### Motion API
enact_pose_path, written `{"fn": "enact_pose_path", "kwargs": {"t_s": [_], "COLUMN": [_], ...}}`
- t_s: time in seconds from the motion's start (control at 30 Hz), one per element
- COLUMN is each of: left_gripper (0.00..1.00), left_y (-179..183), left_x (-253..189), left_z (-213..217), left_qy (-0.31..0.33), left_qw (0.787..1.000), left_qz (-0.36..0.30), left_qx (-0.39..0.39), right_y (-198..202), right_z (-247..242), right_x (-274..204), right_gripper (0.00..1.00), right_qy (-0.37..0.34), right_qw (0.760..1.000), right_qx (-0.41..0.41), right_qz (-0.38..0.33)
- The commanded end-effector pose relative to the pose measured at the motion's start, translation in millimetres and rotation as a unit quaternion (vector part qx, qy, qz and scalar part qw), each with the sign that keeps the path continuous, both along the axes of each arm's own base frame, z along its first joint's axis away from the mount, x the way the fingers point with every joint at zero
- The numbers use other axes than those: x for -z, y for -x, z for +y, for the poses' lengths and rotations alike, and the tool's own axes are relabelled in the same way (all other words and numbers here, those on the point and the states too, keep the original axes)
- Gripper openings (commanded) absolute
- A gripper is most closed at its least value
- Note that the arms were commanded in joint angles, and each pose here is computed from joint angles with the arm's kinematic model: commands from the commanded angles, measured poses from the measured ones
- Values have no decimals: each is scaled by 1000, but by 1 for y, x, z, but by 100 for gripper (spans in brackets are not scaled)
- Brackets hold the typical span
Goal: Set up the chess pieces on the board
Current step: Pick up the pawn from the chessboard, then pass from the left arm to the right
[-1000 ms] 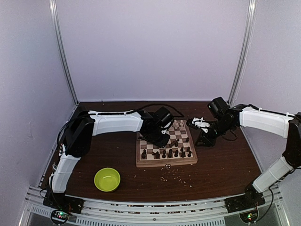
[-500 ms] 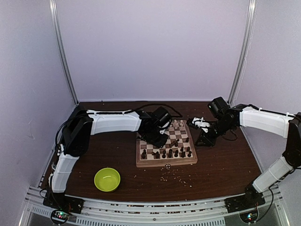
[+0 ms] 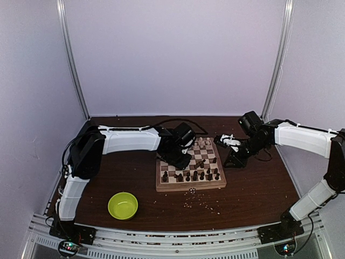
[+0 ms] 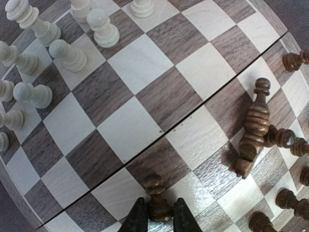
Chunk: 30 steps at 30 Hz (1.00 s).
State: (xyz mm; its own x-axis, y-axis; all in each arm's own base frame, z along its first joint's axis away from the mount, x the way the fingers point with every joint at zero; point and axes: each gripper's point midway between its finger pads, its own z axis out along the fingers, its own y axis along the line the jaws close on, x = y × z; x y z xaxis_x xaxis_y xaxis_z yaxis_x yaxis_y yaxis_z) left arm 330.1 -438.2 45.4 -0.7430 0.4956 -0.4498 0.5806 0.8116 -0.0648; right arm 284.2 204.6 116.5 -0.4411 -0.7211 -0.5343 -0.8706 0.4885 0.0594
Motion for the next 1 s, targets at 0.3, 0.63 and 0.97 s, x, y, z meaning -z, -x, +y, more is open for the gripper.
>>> {"fn": "enact_pose_path", "kwargs": {"t_s": [0.3, 0.63, 0.97], "left_gripper": [9, 10, 10], "left_y": [-3, 5, 23], "left_x": [-49, -122, -147], "left_z": [-7, -23, -37], "left_qy": [97, 207, 249], "left_qw": [989, 955, 937], "left_qz": [-82, -163, -168], "left_qx": [77, 138, 179], "right_y": [-29, -47, -41], "right_z": [18, 44, 91], "right_x": [-62, -67, -73], "right_gripper": [29, 34, 38], "right_qy": [-155, -242, -256], "right_qw": [984, 940, 918], "right_qx": [64, 79, 38], "right_qz": [65, 228, 300]}}
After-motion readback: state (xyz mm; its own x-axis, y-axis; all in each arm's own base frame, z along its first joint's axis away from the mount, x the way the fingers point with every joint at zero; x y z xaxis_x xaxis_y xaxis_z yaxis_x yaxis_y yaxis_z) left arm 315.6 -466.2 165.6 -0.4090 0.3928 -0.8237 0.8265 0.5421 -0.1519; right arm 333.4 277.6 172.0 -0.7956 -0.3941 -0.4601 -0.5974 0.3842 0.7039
